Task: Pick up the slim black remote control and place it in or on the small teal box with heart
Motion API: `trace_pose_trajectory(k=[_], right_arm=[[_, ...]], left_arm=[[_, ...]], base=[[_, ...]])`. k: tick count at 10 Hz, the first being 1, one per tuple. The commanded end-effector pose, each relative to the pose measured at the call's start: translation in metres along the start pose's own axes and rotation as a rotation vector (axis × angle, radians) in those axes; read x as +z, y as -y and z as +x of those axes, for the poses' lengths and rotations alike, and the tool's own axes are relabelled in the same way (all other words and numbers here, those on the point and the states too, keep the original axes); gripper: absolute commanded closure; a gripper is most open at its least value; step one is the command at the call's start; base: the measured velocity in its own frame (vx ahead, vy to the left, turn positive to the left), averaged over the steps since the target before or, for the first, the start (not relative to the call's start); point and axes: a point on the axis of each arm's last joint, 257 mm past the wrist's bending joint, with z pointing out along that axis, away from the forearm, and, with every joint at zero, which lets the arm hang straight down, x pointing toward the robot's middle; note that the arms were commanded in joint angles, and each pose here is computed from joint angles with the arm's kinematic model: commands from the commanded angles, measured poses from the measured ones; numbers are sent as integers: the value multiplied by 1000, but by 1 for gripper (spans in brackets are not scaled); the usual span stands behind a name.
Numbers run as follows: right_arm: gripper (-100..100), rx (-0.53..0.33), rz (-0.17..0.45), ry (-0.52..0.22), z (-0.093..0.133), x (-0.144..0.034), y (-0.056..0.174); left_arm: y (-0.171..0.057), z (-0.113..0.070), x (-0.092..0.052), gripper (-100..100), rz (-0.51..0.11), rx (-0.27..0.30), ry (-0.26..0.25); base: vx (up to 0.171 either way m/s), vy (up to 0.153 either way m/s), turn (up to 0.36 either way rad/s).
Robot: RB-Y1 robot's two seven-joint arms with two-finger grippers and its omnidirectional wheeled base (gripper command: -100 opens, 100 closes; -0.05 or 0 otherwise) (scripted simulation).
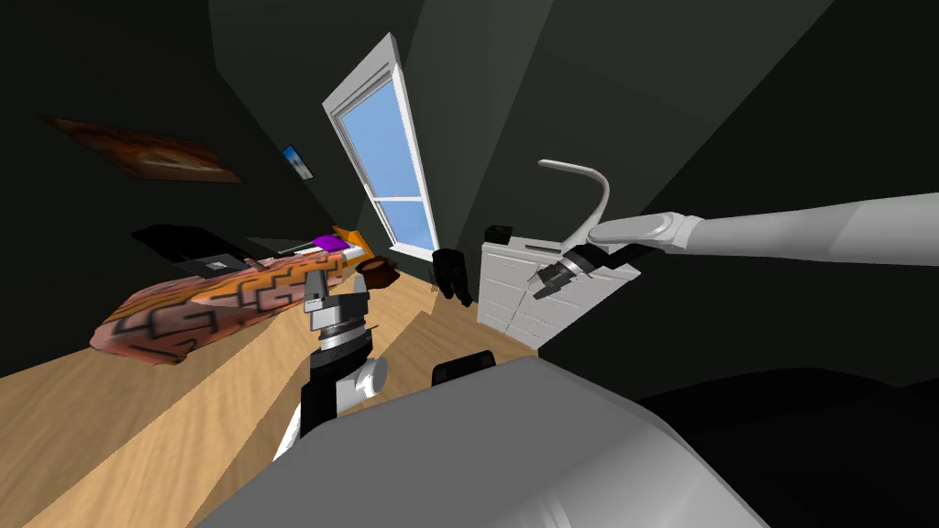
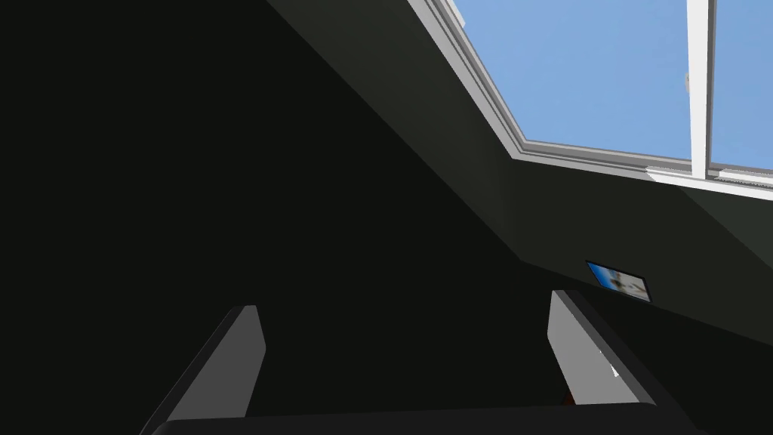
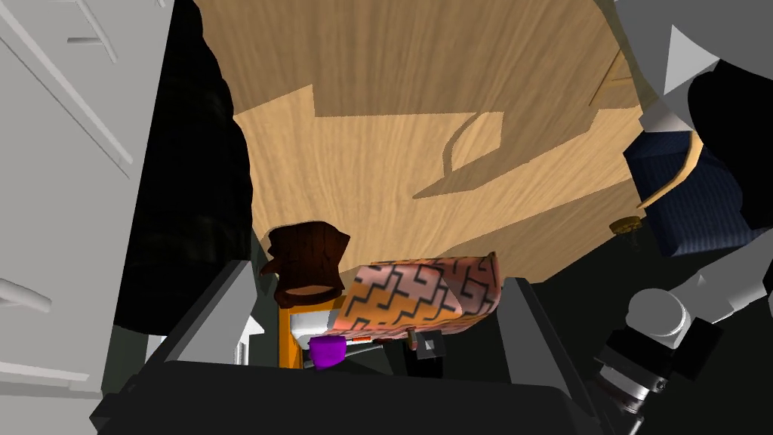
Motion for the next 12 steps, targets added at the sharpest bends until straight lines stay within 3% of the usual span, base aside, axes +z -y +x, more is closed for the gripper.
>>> trace_pose_trajectory(k=[1, 3, 6, 8, 10, 12], right_arm=[[-100, 15, 39, -63, 6, -18, 9], [-100, 7, 62, -101, 7, -28, 12], [-100, 41, 136, -207, 15, -61, 25], [-100, 36, 150, -229, 15, -67, 26], [-100, 79, 216, -320, 23, -96, 35], [-100, 99, 255, -375, 26, -112, 38]], left_arm=[[0, 0, 0, 0, 0, 0, 0], [0, 0, 0, 0, 0, 0, 0], [0, 0, 0, 0, 0, 0, 0], [0, 0, 0, 0, 0, 0, 0], [0, 0, 0, 0, 0, 0, 0], [0, 0, 0, 0, 0, 0, 0]], base=[[54, -27, 98], [35, -18, 38], [50, -28, 102], [42, -27, 24], [90, -56, 135], [112, -90, 82]])
